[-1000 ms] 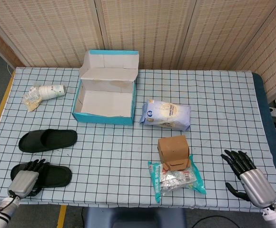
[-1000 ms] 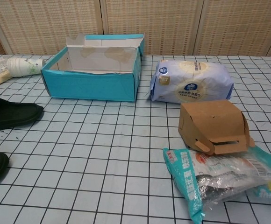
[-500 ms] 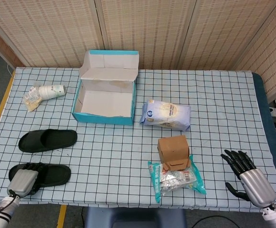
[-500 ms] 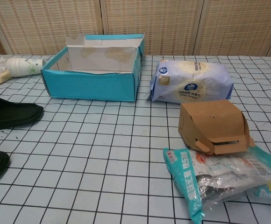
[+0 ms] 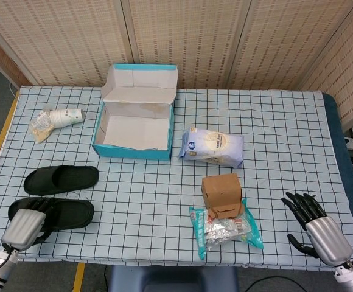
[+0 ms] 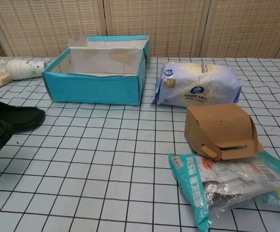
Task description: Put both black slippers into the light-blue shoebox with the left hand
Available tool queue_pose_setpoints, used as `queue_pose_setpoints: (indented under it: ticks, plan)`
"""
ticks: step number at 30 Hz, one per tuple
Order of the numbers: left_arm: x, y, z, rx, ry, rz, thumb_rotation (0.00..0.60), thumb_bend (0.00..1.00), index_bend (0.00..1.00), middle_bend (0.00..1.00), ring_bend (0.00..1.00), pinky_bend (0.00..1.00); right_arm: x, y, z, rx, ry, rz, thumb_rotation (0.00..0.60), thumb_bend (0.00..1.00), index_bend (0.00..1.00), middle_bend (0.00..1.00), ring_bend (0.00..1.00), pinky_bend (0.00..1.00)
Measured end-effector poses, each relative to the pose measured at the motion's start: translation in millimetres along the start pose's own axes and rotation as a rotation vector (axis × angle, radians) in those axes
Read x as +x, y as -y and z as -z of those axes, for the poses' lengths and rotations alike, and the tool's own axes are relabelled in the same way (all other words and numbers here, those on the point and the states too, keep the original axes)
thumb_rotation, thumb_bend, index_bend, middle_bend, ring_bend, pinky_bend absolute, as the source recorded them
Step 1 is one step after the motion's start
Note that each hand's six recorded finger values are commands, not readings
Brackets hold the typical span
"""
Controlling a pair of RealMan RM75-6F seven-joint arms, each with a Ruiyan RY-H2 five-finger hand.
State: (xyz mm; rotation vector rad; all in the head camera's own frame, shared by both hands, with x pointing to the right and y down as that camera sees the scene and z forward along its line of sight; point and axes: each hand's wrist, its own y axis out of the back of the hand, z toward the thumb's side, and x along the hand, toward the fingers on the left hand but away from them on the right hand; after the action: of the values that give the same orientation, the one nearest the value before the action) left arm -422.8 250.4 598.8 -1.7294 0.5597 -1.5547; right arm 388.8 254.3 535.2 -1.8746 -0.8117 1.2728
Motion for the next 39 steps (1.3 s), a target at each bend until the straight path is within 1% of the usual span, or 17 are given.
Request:
queue_pose_setpoints:
  ticks: [4,7,12,18,22,26,28,31,36,39]
  plan:
    - [12,-27,-12,-0.032,0.04,-0.06,0.6,0.56,0.29,0.34,0.27,0.37,0,1,0,0.005,0.001,-0.004,0.6,0.25,0.0,0.0,0.0,0.0]
    - [25,-44,-25,-0.054,0.084,-0.079,0.6,0.56,0.29,0.34,0.27,0.37,-1,3,-1,0.011,0.001,-0.011,0.6,0.25,0.0,0.0,0.0,0.0]
    - [61,-83,-57,-0.08,0.172,-0.12,0.6,0.56,0.29,0.34,0.27,0.37,-2,6,0,0.016,0.011,-0.019,0.6,0.25,0.0,0.0,0.0,0.0]
    - [101,-126,-85,-0.119,0.203,-0.162,0.6,0.56,0.29,0.34,0.27,0.37,-5,6,4,0.025,0.03,-0.02,0.6,0.25,0.0,0.0,0.0,0.0]
    - [131,-152,-110,-0.161,0.227,-0.165,0.6,0.56,0.29,0.34,0.27,0.37,-7,8,7,0.036,0.047,-0.024,0.6,0.25,0.0,0.0,0.0,0.0]
    - [160,-167,-144,-0.193,0.285,-0.137,0.6,0.56,0.29,0.34,0.27,0.37,-12,12,9,0.048,0.066,-0.03,0.6,0.25,0.0,0.0,0.0,0.0]
    - [176,-173,-161,-0.205,0.31,-0.131,0.6,0.56,0.29,0.34,0.27,0.37,-13,13,11,0.051,0.074,-0.034,0.6,0.25,0.0,0.0,0.0,0.0]
    - [198,-179,-179,-0.213,0.327,-0.132,0.6,0.56,0.29,0.34,0.27,0.37,-16,15,15,0.051,0.093,-0.043,0.6,0.25,0.0,0.0,0.0,0.0]
    - [231,-182,-195,-0.24,0.328,-0.141,0.6,0.56,0.29,0.34,0.27,0.37,-20,17,21,0.057,0.123,-0.052,0.6,0.25,0.0,0.0,0.0,0.0]
    - [251,-182,-202,-0.285,0.321,-0.152,0.6,0.55,0.29,0.34,0.27,0.37,-22,19,24,0.063,0.136,-0.062,0.6,0.25,0.0,0.0,0.0,0.0]
